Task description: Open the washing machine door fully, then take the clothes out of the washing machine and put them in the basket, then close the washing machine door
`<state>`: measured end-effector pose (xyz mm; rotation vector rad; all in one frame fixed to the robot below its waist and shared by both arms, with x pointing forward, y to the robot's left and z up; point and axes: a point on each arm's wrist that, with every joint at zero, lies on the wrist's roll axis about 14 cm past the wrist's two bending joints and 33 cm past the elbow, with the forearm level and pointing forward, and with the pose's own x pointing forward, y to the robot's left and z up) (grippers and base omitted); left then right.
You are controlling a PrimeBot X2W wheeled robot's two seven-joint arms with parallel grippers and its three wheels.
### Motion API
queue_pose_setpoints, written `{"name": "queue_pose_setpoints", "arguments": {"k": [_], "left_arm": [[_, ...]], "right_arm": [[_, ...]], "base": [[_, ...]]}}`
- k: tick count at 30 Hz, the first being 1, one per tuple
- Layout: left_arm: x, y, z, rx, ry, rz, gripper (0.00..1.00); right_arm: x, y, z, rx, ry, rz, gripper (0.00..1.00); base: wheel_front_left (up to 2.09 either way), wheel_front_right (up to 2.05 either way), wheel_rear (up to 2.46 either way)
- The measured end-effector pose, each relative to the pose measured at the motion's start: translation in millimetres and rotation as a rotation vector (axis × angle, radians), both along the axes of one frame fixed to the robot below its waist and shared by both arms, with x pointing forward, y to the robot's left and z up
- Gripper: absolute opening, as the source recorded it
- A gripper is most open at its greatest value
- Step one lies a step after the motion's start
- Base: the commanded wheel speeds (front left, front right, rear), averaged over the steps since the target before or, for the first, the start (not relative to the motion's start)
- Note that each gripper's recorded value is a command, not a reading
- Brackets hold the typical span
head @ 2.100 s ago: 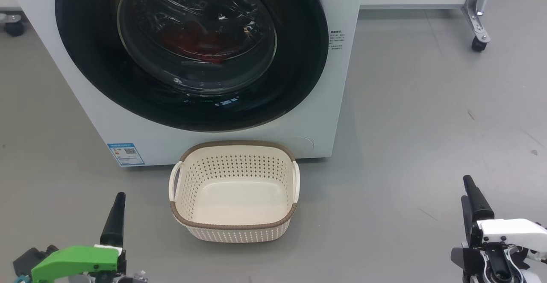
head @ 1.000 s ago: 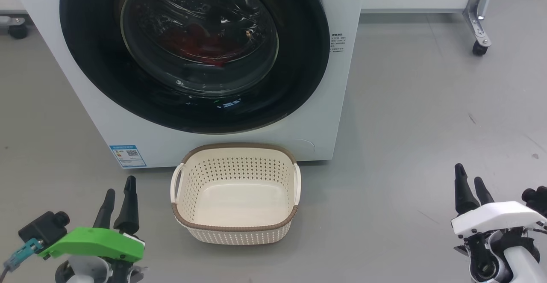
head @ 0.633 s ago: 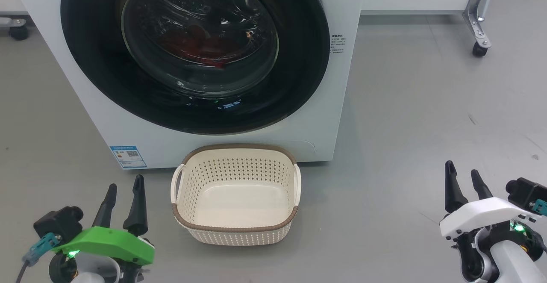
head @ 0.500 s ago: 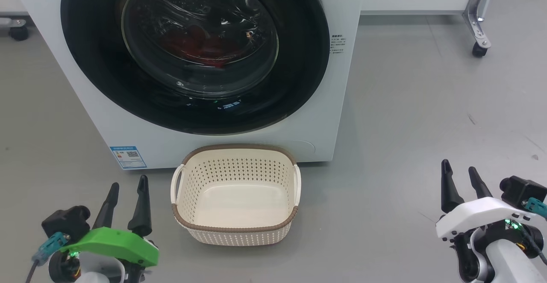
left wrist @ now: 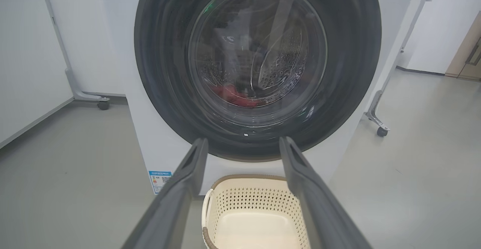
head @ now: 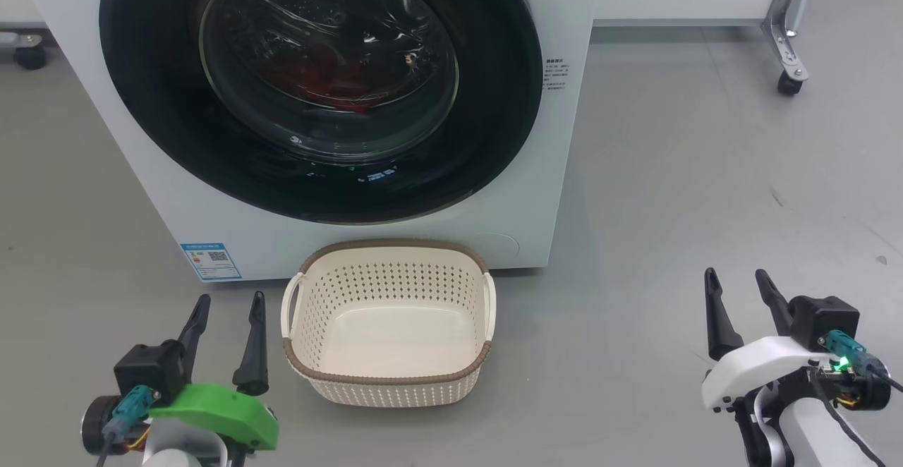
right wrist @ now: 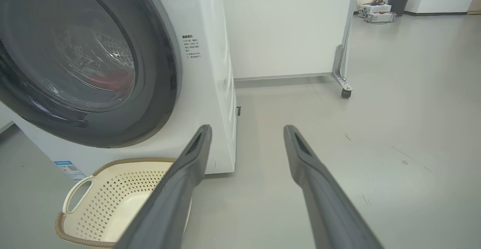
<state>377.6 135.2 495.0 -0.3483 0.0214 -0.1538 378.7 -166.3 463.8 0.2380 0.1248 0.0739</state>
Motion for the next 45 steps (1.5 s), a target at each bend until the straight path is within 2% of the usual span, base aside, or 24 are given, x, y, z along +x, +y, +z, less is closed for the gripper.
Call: {"name": "queue_pose_setpoints", "arguments": {"k": [10,21,24,27,28,29,45], "left_arm": [[0.8,-8.9,3.5,0.126,-0.051,-0.03,1.0],[2.5,-7.1,-0.4,0.135,-0.04,-0.02,1.0],[2.6,-7.6,-1.2,0.132,-0.037,-0.018,1.0],[2.8,-6.9,-1.7,0.131,-0.036,-0.014,1.0],[2.9,-6.7,-1.8,0.133,-0.035,-0.014,1.0],[3.0,-6.5,-1.9,0.134,-0.035,-0.013,1.0],[4.5,-5.7,-3.2,0.131,-0.033,-0.005,1.0]], "right_arm": [[0.9,3.1,4.1,-0.142,-0.046,0.035,1.0],[2.1,-3.4,4.5,-0.147,-0.047,0.008,0.98],[2.3,-3.2,4.5,-0.143,-0.047,0.005,0.95],[2.7,-3.7,4.8,-0.14,-0.047,0.0,0.74],[2.9,-4.0,4.8,-0.139,-0.047,-0.002,0.45],[3.0,-4.4,5.1,-0.141,-0.048,-0.003,0.0],[5.1,-2.2,6.2,-0.117,-0.054,0.001,0.0]], "base": [[0.0,0.0,0.0],[0.0,0.0,0.0],[0.0,0.0,0.0],[0.0,0.0,0.0],[0.0,0.0,0.0],[0.0,0.0,0.0],[0.0,0.0,0.0]]}}
